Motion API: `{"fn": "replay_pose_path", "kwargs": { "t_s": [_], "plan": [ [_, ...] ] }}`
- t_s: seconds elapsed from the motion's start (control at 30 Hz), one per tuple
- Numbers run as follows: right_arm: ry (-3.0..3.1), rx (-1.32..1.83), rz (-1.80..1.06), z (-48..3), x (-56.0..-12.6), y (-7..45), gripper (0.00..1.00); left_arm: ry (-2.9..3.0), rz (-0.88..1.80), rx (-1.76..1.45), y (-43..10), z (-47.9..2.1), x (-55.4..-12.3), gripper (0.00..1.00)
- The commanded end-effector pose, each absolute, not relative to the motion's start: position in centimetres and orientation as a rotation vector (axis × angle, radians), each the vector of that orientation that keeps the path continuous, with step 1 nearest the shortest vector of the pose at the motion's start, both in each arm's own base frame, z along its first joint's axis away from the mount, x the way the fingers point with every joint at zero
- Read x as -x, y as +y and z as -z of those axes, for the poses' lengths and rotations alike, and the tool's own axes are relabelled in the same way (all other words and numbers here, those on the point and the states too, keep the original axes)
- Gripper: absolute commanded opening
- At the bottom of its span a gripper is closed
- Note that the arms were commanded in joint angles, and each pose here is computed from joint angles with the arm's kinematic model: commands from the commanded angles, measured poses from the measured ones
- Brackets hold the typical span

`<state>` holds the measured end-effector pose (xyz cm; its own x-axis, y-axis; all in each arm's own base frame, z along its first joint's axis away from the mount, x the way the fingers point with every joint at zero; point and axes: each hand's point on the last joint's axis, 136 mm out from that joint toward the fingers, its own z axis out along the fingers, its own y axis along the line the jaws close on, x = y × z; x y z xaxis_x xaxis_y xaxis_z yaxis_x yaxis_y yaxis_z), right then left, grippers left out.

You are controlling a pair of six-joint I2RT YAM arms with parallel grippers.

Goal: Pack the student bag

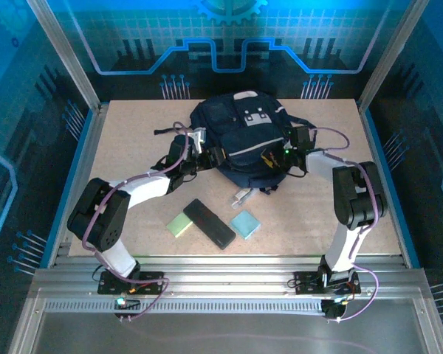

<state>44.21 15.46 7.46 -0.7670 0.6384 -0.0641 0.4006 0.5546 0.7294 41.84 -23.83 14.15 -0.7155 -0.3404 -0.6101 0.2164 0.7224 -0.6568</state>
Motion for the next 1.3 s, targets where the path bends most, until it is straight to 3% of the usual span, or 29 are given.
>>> {"fn": "replay_pose_path", "kwargs": {
  "t_s": [0.0, 0.03, 0.2, 0.37, 0.83, 1.27],
  "plan": [
    [2.385, -0.75, -0.99, -11.7, -46.6, 14.1, 0.07, 2.172, 0.922, -0.1, -24.6, -15.3, -41.0, 0.5],
    [2.377, -0.707, -0.999, -13.2, -47.0, 14.1, 0.0, 2.177, 0.9, -0.163, -24.8, -15.3, -40.9, 0.51],
    [2.34, -0.537, -0.995, -19.3, -48.5, 14.5, 0.0, 2.201, 0.79, -0.364, -25.1, -15.7, -41.3, 0.54],
    [2.298, -0.491, -1.006, -21.9, -48.8, 14.7, 0.0, 2.208, 0.784, -0.442, -25.9, -15.7, -42.0, 0.59],
    [2.265, -0.496, -1.036, -22.3, -50.5, 15.0, 0.0, 2.364, 0.874, -0.676, -29.7, -10.0, -40.3, 0.61],
    [2.273, -0.504, -1.076, -22.1, -49.8, 15.8, 0.0, 2.21, 0.485, -0.674, -30.2, -10.5, -45.6, 0.68]
  ]
}}
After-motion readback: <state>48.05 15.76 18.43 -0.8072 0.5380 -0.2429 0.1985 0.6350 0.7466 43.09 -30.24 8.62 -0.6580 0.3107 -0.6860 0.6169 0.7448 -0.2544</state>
